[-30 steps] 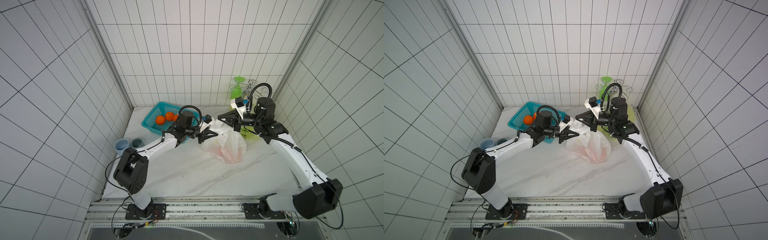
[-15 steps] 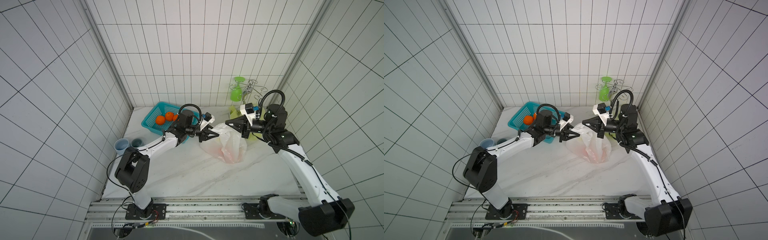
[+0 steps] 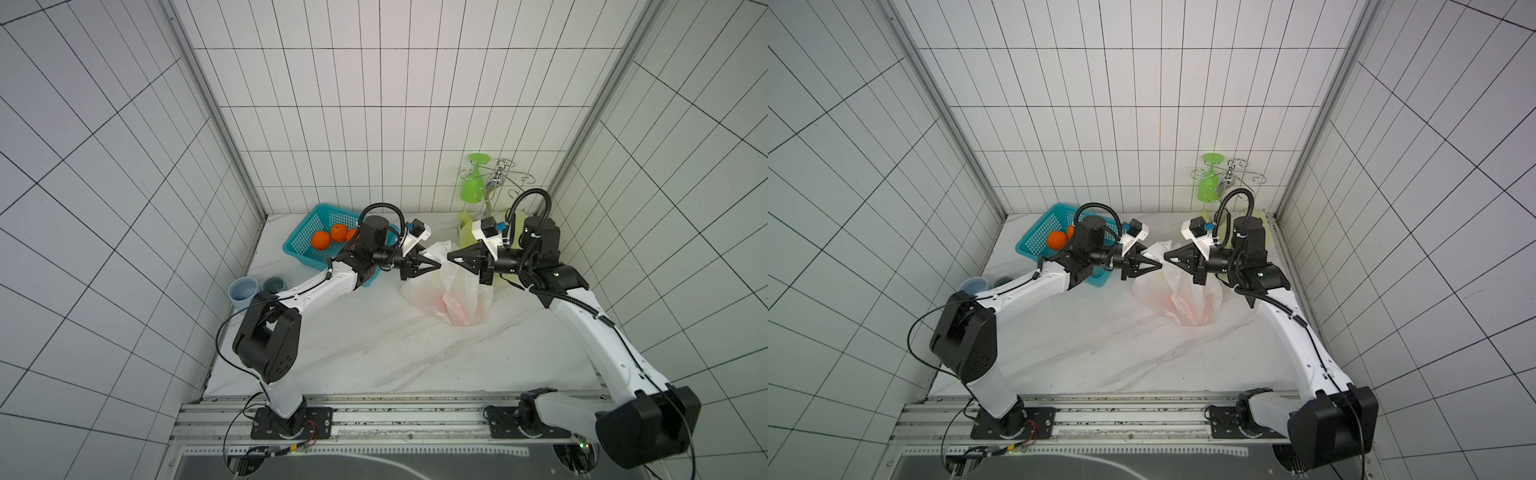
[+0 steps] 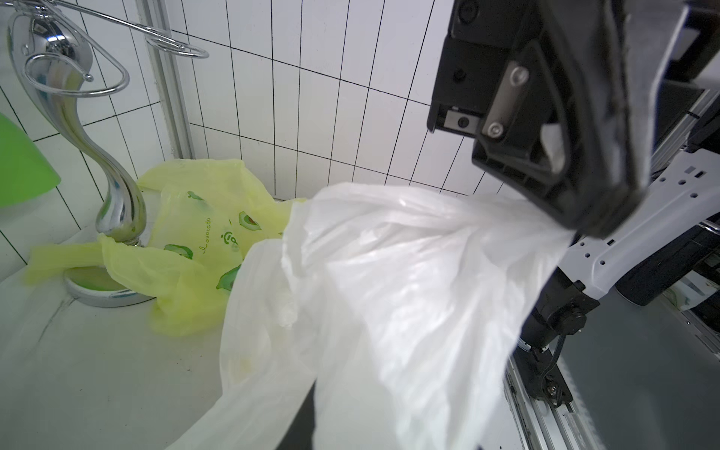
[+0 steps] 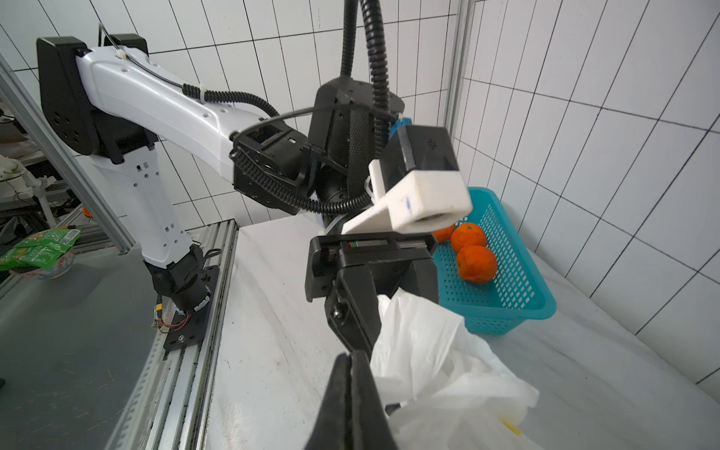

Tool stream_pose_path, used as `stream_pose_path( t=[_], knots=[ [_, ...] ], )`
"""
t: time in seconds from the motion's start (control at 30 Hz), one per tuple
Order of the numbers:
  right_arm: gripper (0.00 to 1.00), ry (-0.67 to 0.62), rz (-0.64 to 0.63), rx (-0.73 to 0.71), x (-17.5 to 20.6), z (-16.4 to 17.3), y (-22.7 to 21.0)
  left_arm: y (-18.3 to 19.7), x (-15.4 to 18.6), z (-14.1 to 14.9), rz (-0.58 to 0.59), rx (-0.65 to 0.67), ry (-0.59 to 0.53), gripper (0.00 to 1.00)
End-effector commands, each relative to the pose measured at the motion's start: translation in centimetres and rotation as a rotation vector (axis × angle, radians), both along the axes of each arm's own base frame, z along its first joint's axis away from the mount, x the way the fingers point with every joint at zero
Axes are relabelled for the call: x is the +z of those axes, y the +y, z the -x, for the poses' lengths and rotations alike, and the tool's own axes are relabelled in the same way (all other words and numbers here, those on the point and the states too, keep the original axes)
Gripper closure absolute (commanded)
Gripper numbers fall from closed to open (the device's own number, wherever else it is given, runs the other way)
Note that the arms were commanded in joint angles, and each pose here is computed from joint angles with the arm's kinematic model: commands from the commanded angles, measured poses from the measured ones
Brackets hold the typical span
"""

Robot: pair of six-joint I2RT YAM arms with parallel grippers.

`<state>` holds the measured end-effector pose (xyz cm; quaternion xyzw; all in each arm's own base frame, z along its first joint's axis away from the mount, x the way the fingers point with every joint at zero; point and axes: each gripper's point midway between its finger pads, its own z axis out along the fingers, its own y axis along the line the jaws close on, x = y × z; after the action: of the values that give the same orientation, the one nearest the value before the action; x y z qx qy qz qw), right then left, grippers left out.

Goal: Place the oranges into plastic bags & tie knots
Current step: Tie the plastic bag at the center of the board.

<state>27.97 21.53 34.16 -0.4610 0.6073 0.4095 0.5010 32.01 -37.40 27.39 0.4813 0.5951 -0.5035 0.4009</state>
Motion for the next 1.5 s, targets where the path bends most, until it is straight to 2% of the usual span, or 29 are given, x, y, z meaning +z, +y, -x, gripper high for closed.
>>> stream_pose_path(
  t=[0.0,0.47,0.83,0.93,1.07,1.23,1.37,1.47],
  knots=[
    [0.99,0.053,0.022,0.004,-2.9,0.8,-0.8,-0.1,0.1,-0.9,0.016,0.014,0.009,0.68],
    [0.98,0.109,0.105,-0.1,-7.7,-1.8,-2.9,-0.5,-0.8,-0.5,-0.003,-0.017,0.018,0.6],
    [0.98,0.1,0.127,-0.106,-8.2,-2.2,-3.4,-1.8,-0.9,-0.3,-0.034,-0.01,0.023,0.4],
    [0.98,0.094,0.125,-0.1,-8.1,-2.3,-3.4,-2.1,-1.0,-0.5,-0.041,-0.004,0.024,0.39],
    [0.98,0.077,0.129,-0.1,-7.9,-2.5,-3.4,-2.3,-1.1,-0.7,-0.044,-0.002,0.029,0.42],
    [0.99,0.066,0.167,-0.128,-8.3,-2.8,-4.2,-2.2,-1.1,-1.0,-0.048,-0.001,0.035,0.66],
    [0.98,0.044,0.221,-0.16,-8.8,-3.4,-4.8,-1.9,-0.5,-0.8,-0.04,-0.02,0.042,0.76],
    [0.97,0.037,0.252,-0.196,-9.0,-4.1,-5.3,-1.8,0.0,-0.3,-0.029,-0.044,0.041,0.79]
  ],
)
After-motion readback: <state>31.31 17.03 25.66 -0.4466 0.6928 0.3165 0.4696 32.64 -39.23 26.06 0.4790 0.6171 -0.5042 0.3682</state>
